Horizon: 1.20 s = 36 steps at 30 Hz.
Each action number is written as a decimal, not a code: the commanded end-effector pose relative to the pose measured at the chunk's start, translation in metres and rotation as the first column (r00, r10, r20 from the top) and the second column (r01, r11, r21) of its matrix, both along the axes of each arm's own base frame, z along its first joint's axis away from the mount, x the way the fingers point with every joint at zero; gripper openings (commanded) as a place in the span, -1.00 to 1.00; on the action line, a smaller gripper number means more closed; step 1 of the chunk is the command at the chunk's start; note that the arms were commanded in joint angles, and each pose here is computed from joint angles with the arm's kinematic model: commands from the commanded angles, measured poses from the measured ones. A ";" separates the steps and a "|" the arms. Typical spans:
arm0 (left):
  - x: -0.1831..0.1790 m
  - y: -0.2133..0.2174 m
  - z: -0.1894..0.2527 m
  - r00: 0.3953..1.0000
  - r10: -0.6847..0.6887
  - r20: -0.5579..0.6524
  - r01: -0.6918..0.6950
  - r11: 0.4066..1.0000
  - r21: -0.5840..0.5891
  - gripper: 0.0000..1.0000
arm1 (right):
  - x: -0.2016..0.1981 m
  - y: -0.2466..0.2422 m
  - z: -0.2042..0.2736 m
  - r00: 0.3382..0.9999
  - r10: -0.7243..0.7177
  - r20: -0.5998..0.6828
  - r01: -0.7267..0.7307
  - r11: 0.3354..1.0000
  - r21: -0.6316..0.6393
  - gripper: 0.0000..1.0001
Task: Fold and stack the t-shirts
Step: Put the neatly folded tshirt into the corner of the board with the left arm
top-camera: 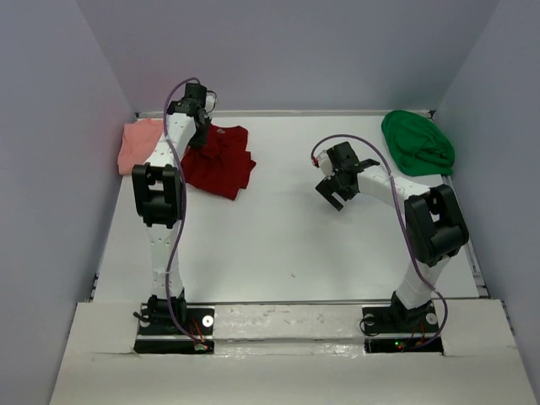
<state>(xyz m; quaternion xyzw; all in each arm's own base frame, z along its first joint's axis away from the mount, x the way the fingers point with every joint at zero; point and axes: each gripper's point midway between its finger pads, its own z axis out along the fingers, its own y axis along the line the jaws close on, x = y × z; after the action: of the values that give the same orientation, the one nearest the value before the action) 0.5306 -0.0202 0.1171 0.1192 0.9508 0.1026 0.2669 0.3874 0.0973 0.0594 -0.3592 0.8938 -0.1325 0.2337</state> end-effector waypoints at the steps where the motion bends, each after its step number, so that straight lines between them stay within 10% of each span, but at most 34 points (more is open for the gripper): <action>1: 0.011 -0.009 0.029 0.997 -0.048 0.056 0.048 0.999 0.016 -1.00 | 0.004 0.001 -0.001 1.000 -0.013 0.020 0.013 1.000 0.017 0.99; 36: 0.007 0.067 0.108 0.981 0.044 0.187 -0.058 0.996 0.070 -1.00 | -0.005 -0.004 -0.032 0.997 -0.023 -0.078 0.021 0.999 -0.031 0.99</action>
<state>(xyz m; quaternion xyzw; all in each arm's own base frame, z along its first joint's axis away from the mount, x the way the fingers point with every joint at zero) 0.5358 0.0328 0.1441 0.0995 0.9485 0.1318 0.2703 0.3856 0.0946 0.0398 -0.3606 0.8983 -0.1382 0.2095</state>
